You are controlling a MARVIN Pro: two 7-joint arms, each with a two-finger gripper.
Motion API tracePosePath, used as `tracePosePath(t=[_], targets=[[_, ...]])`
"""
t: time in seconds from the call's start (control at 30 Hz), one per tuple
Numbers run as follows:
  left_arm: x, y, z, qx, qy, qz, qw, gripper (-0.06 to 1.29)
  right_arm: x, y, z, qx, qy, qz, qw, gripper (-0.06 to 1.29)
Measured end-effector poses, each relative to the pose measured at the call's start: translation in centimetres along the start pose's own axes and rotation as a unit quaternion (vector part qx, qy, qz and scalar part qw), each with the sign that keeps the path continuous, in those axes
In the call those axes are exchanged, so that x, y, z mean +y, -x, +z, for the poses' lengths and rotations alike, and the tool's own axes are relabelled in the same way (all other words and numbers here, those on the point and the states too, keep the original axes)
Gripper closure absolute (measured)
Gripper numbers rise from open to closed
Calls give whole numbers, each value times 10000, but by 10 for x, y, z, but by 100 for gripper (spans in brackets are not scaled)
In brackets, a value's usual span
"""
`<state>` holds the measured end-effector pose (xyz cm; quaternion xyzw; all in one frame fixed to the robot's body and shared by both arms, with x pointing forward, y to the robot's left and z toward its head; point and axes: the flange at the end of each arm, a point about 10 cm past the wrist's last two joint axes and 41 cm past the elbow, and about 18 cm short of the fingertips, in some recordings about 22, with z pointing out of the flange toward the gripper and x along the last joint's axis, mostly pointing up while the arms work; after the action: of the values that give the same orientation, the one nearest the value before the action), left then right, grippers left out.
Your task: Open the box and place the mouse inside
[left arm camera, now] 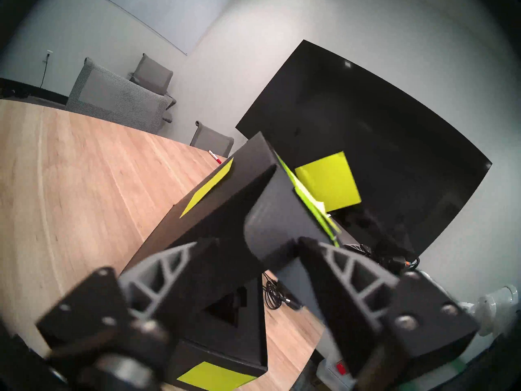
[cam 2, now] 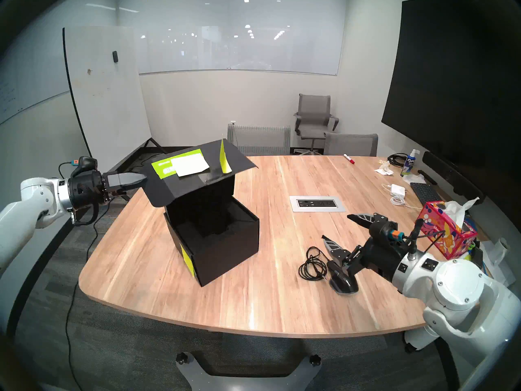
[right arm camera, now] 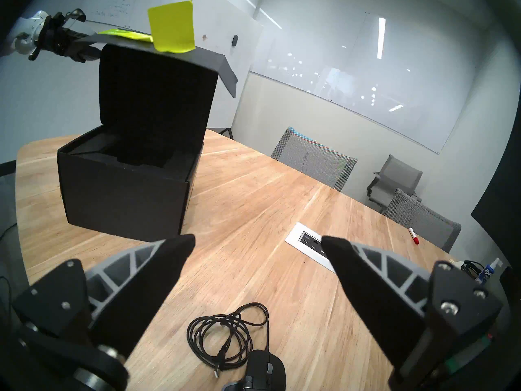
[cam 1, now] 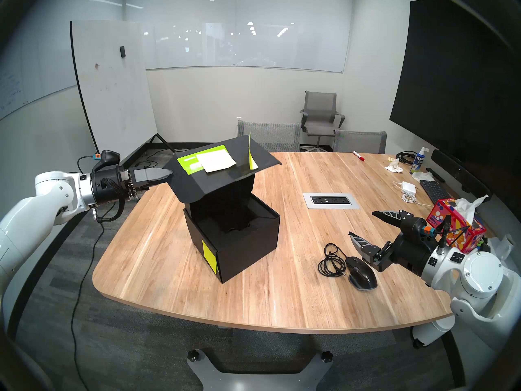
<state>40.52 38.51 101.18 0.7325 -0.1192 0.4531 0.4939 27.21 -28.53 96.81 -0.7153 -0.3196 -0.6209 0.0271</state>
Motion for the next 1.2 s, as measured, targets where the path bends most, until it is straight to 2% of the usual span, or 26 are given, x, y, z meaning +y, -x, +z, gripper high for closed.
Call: tracePosePath(t=[0.03, 0.07, 0.1, 0.13, 0.17, 0.2, 0.47, 0.8, 1.2], targets=[[-1, 0, 0, 3, -7, 1, 10000, 85, 0, 0, 0, 0, 0, 0, 10000, 0], [-1, -1, 0, 5, -13, 3, 10000, 71, 0, 0, 0, 0, 0, 0, 10000, 0], [-1, -1, 0, 6, -14, 2, 10000, 55, 0, 0, 0, 0, 0, 0, 10000, 0], [-1, -2, 0, 8, -11, -1, 10000, 28, 0, 0, 0, 0, 0, 0, 10000, 0], [-1, -2, 0, 8, -5, -4, 10000, 10, 0, 0, 0, 0, 0, 0, 10000, 0], [-1, -2, 0, 7, 1, -8, 10000, 2, 0, 0, 0, 0, 0, 0, 10000, 0], [8, -3, -4, -7, 167, -28, 9999, 0, 0, 0, 0, 0, 0, 0, 10000, 0], [27, -7, -24, -229, 597, -25, 9979, 0, 0, 0, 0, 0, 0, -1, 10000, 0], [29, 14, -38, -703, 865, -113, 9937, 0, 0, 0, 0, -1, 0, 0, 10000, 0]])
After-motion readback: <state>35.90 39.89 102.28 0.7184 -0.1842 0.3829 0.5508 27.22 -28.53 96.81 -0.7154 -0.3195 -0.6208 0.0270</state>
